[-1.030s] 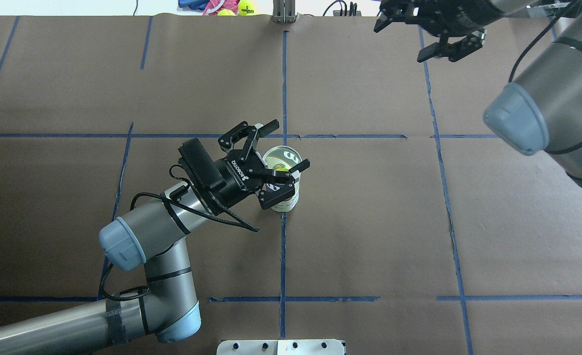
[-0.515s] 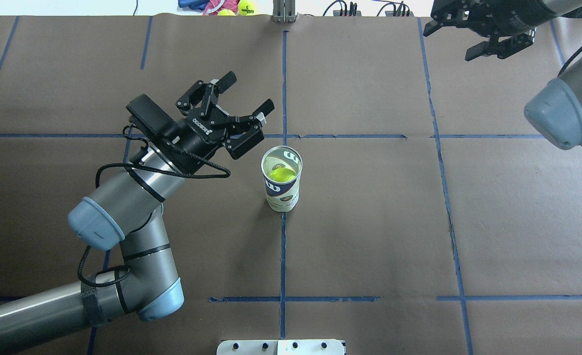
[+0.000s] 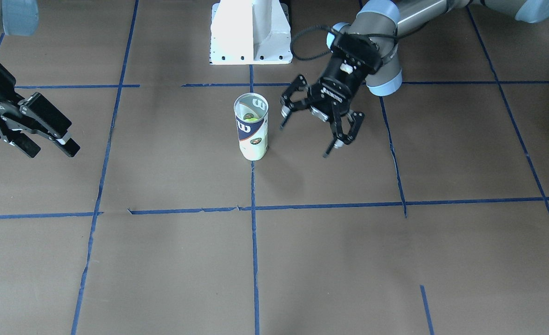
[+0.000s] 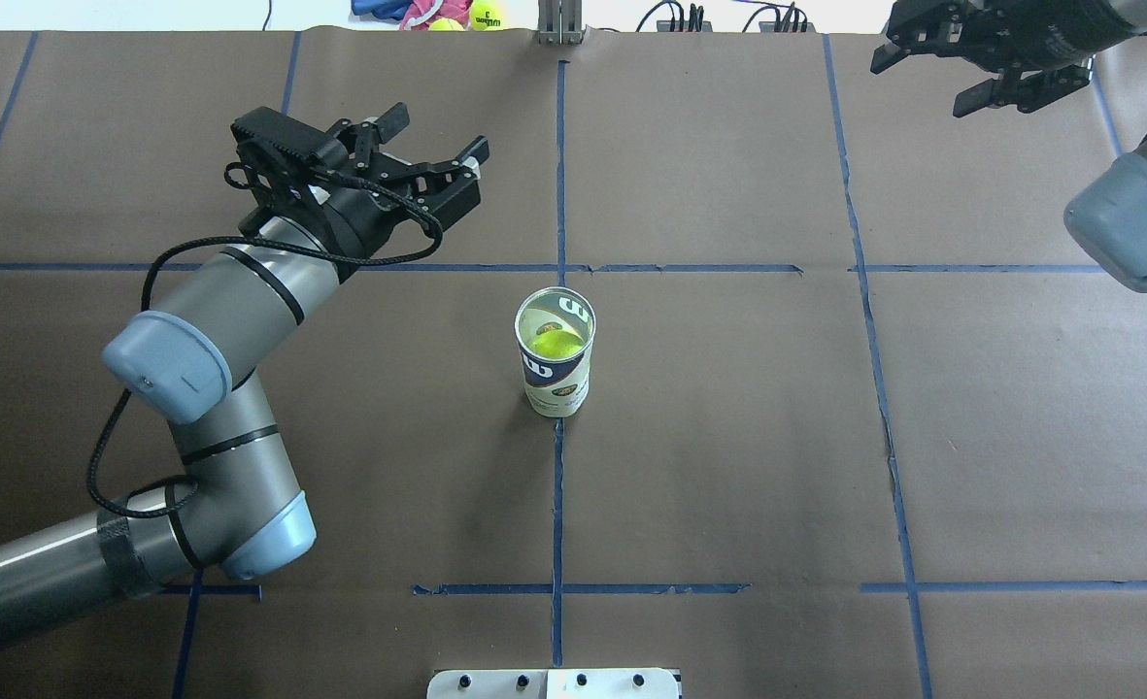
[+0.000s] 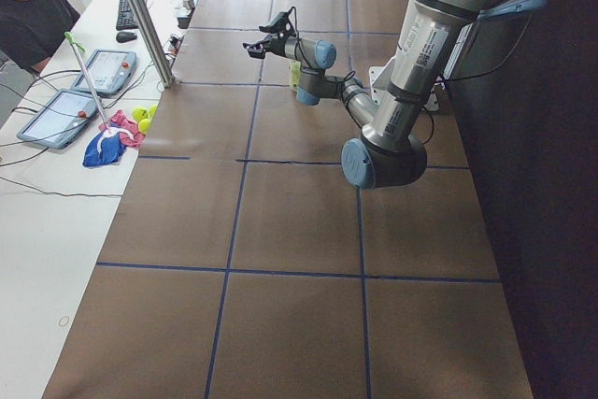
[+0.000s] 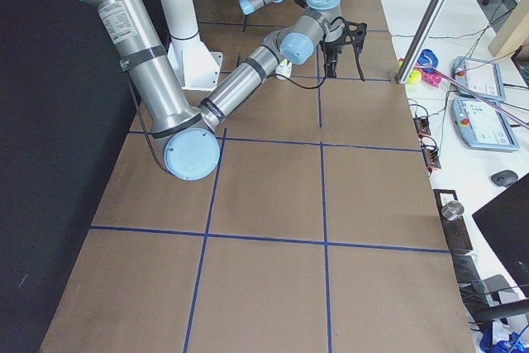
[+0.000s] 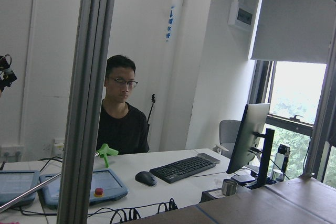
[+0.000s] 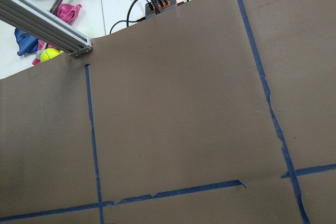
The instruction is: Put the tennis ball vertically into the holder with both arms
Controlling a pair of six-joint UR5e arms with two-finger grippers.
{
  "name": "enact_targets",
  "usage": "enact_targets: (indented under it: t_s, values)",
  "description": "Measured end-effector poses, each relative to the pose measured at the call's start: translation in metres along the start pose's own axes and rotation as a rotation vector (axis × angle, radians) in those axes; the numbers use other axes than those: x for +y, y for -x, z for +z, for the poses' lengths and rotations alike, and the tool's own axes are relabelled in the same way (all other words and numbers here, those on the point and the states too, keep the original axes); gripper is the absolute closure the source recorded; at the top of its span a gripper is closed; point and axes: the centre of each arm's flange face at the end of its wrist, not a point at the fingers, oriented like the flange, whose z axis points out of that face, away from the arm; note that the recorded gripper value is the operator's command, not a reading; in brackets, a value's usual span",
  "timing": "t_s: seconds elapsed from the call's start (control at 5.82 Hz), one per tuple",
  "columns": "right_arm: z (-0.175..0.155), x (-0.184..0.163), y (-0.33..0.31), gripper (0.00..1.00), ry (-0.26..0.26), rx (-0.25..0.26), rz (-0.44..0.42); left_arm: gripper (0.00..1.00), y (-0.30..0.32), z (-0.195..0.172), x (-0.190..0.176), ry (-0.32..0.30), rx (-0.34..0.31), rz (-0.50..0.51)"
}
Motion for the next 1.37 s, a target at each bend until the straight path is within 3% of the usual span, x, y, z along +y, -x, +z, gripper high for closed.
enact_targets:
  t_s: [0.17,0.52,0.69,0.86,1.03,1.37]
  values:
    - [-0.003,-0.006,-0.019,0.01,-0.007,0.019,-0.03,0.0,0.048,0.002,0.005,0.114,-0.049,0.006]
    - [-0.005,-0.013,-0.08,0.01,0.003,0.075,-0.111,0.0,0.176,-0.007,-0.01,0.464,-0.134,-0.009]
    - [-0.004,-0.018,-0.117,0.01,0.011,0.117,-0.158,0.0,0.239,-0.017,-0.04,0.623,-0.192,-0.067]
    - [-0.001,-0.025,-0.165,0.01,0.027,0.168,-0.189,0.0,0.298,-0.037,-0.064,0.756,-0.225,-0.096]
    - [0.004,-0.033,-0.22,0.01,0.058,0.222,-0.226,0.0,0.349,-0.061,-0.073,0.887,-0.232,-0.053]
    - [0.011,-0.05,-0.305,0.0,0.137,0.254,-0.248,0.0,0.435,-0.121,-0.069,1.089,-0.309,0.009]
